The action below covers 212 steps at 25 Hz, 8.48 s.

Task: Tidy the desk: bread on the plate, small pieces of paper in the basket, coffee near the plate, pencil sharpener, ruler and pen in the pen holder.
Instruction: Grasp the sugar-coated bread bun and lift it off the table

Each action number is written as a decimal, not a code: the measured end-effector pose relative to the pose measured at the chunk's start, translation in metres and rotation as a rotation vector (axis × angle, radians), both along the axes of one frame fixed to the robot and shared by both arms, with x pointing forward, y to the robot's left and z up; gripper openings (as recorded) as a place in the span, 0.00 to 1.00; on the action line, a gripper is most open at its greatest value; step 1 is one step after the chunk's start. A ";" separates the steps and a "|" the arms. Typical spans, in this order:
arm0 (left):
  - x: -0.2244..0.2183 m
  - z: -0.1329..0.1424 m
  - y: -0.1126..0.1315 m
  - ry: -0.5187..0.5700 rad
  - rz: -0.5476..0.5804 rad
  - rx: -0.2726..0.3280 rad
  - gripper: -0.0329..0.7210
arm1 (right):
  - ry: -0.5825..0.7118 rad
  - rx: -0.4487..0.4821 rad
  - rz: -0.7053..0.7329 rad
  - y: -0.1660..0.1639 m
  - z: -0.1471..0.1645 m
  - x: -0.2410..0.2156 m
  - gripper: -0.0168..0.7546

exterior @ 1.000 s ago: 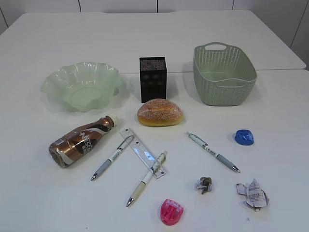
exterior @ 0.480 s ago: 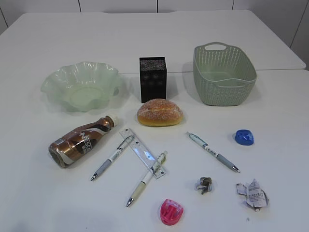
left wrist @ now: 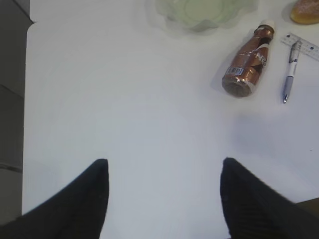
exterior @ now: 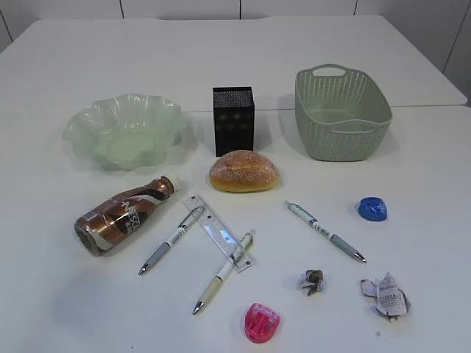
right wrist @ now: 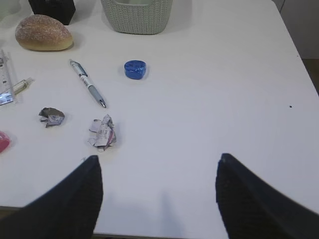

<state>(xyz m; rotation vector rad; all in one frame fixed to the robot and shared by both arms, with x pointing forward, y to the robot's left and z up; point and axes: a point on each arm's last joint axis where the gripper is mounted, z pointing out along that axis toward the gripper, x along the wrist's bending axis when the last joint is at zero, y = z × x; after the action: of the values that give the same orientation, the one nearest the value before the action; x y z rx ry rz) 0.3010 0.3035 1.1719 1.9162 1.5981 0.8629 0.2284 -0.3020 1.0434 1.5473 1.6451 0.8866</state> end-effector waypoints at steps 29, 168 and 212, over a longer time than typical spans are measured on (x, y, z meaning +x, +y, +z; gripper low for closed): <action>0.135 -0.020 -0.010 0.346 -0.078 0.056 0.69 | 0.528 -0.108 0.197 0.015 0.073 0.137 0.74; 0.362 -0.251 -0.291 0.202 -0.873 0.314 0.72 | 0.763 0.002 0.098 0.029 0.034 0.342 0.74; 0.337 -0.224 -0.291 0.601 -0.857 0.154 0.32 | 0.758 0.000 0.100 0.029 0.048 0.342 0.74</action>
<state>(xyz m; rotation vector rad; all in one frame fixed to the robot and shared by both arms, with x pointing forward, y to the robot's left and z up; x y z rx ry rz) 0.6378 0.0121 0.9484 2.7862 0.7780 0.0398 0.5707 -0.2726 1.0913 1.9509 2.2466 0.3416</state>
